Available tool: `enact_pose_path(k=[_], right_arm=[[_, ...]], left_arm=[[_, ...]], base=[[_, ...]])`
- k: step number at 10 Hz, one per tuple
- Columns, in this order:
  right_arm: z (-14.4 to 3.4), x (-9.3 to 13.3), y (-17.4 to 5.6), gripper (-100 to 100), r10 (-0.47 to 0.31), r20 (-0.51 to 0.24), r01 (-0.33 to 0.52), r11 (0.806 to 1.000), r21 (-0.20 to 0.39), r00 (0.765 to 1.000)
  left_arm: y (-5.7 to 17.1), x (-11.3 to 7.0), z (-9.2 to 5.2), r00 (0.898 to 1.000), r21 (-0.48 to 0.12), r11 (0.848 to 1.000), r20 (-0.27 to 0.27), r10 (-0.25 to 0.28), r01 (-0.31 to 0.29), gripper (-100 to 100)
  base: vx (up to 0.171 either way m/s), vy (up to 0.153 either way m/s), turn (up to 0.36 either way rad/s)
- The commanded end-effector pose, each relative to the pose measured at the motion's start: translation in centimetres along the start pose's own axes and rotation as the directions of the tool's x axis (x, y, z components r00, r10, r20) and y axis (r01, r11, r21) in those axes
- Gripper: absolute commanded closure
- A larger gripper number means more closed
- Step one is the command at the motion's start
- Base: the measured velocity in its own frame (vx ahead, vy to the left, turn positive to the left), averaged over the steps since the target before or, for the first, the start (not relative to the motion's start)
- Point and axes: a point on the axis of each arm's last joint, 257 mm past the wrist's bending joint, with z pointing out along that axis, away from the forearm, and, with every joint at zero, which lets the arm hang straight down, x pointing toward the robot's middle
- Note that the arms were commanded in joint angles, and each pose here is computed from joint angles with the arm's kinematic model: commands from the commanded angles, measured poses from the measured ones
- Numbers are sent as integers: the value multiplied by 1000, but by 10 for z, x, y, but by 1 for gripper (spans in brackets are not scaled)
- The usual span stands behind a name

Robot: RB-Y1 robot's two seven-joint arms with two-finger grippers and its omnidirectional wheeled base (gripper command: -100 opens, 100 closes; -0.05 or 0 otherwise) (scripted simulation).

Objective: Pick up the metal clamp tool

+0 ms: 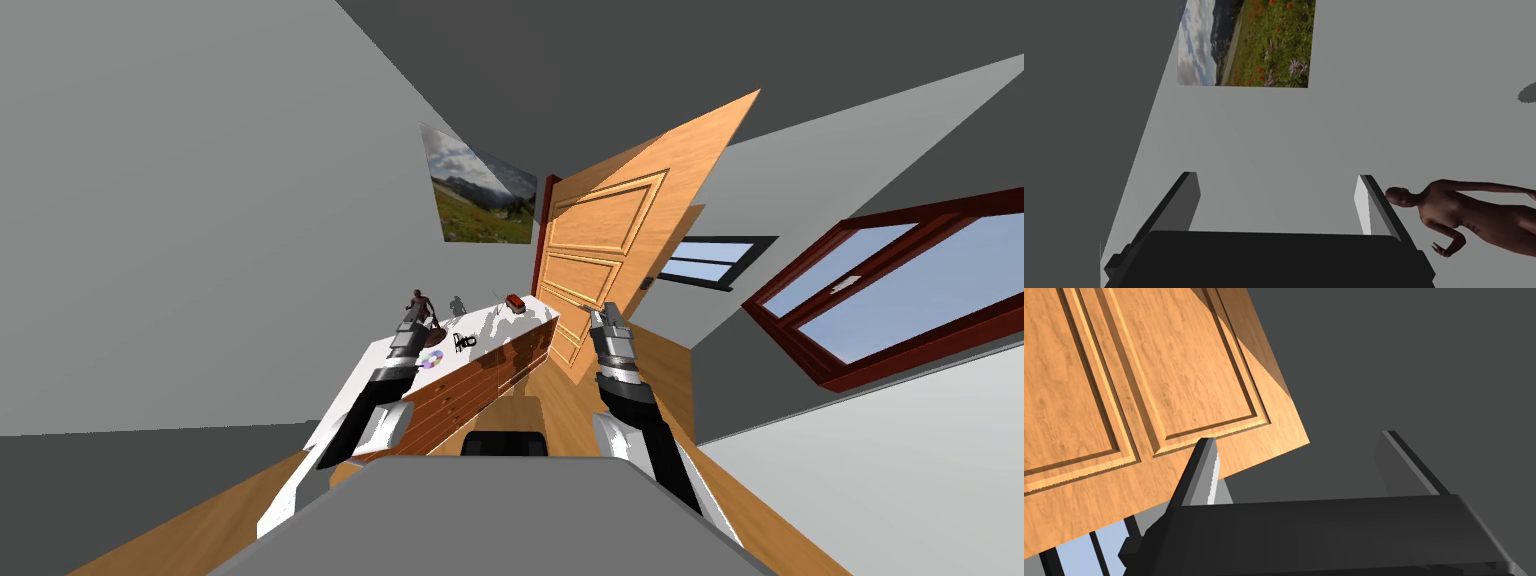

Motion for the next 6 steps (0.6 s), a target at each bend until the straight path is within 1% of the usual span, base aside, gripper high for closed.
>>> enact_pose_path(k=[1, 3, 4, 5, 6], right_arm=[[0, 0, 0, 0, 0, 0, 0, 1000, 0, 1000], [0, 0, 0, 0, 0, 0, 0, 1000, 0, 1000], [0, 0, 0, 0, 0, 0, 0, 1000, 0, 1000], [0, 0, 0, 0, 0, 0, 0, 1000, 0, 1000], [0, 0, 0, 0, 0, 0, 0, 1000, 0, 1000]], left_arm=[[9, -2, 2, 1000, -33, 999, -4, 14, -14, -100], [34, -13, 7, 998, -107, 992, -12, 62, -63, -100], [38, -13, 7, 998, -122, 991, -13, 62, -63, -100], [52, -21, 8, 996, -164, 983, -16, 87, -88, -100], [53, -21, 8, 996, -170, 981, -16, 87, -88, -100]], base=[[-15, -60, 7], [-27, -73, 1], [-12, -71, 4], [-13, -80, -3], [-8, -59, 3]])
